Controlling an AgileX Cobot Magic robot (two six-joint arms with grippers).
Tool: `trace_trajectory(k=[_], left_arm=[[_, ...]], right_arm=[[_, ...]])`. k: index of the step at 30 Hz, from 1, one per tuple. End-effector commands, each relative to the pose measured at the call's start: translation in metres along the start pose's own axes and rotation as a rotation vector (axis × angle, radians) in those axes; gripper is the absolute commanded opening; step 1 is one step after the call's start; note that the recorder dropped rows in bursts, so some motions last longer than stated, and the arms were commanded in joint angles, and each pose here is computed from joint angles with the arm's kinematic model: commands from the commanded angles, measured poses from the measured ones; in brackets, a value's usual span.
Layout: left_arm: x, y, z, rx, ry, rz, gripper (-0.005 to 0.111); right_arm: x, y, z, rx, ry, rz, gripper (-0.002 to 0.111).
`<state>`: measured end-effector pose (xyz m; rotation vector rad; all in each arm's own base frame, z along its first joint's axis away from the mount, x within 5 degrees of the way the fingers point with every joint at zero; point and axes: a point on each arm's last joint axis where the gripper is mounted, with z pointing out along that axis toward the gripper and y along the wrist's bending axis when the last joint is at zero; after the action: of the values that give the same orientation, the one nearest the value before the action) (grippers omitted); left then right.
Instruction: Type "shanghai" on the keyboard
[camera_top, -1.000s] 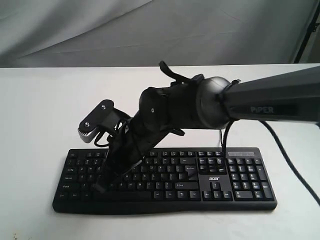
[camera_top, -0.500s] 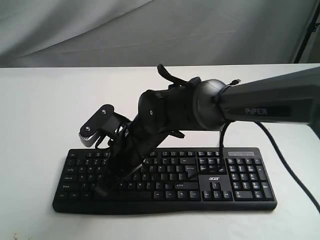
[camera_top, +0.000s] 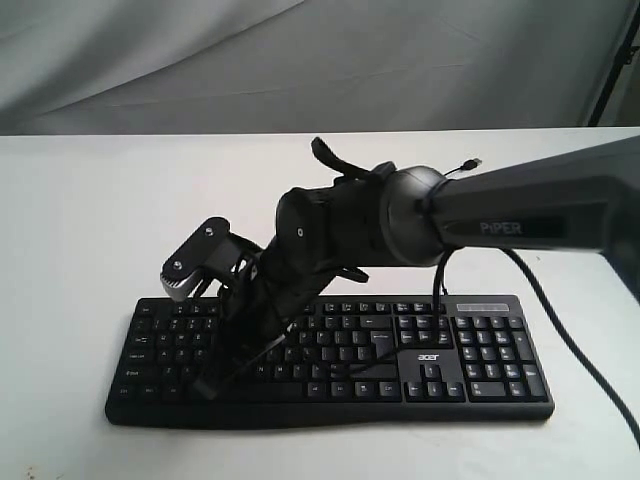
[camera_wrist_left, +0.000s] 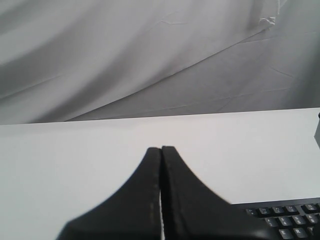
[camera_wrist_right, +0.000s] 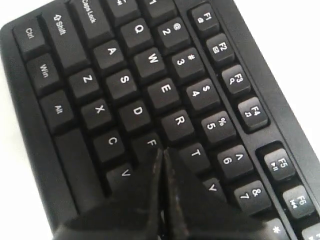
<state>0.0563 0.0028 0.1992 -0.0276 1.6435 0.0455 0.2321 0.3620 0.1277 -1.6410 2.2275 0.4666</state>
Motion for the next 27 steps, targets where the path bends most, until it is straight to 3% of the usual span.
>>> trace_trajectory(k=[1,11,15,27], left_arm=[[0.000,0.000,0.000,0.007,-0.007,-0.004,0.000],[0.000,0.000,0.000,0.007,-0.007,-0.004,0.000],[0.000,0.000,0.000,0.007,-0.007,-0.004,0.000],[0.000,0.000,0.000,0.007,-0.007,-0.004,0.000]], right_arm=[[0.003,-0.002,0.008,0.000,0.012,0.004,0.000],[-0.009,-0.005,-0.035,0.044,-0.035,-0.022,0.000],[0.009,-0.008,-0.030,0.061,-0.032,0.014,0.000],[0.010,-0.008,-0.024,0.046,-0.038,0.021,0.000]])
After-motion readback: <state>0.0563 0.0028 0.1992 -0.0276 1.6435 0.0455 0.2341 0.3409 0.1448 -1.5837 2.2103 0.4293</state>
